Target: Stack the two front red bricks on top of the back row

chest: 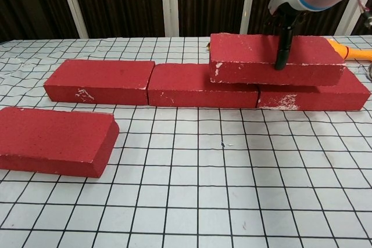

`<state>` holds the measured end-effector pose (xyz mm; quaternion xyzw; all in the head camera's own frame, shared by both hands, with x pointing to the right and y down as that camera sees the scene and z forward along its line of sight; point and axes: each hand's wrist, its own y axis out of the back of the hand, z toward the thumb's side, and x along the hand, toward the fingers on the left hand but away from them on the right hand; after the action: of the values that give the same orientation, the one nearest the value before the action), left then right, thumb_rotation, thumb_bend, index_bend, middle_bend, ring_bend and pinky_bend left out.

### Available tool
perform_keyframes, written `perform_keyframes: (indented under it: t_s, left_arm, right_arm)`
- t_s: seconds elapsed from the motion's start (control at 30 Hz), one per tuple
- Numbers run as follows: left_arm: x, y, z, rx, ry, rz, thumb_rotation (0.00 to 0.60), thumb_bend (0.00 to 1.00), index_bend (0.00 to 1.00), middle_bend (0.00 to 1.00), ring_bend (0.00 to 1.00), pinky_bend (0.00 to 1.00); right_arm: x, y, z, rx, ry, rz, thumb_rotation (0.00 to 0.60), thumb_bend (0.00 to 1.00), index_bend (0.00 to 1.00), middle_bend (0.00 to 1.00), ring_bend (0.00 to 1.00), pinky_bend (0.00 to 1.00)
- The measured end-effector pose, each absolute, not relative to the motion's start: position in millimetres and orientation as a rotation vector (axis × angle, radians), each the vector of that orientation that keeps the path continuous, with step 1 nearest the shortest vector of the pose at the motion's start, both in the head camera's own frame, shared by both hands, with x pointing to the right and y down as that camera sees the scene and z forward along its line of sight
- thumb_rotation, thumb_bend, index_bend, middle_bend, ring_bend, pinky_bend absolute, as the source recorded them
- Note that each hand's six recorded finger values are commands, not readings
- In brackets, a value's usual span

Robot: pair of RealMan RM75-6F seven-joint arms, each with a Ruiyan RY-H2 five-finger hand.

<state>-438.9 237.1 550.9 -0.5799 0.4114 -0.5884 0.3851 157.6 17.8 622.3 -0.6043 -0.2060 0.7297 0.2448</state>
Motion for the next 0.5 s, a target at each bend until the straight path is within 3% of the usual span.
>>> perform_keyframes:
  t_s: [0.5]
  left_arm:
    - [-441, 235, 550, -1.436, 1.054, -1.513, 0.600, 0.00, 0.11, 0.00, 0.00, 0.03]
  right_arm:
    - [140, 6, 637, -1.650, -0.520, 1.967, 0.600, 0.19, 0.30, 0.22, 0.15, 0.00]
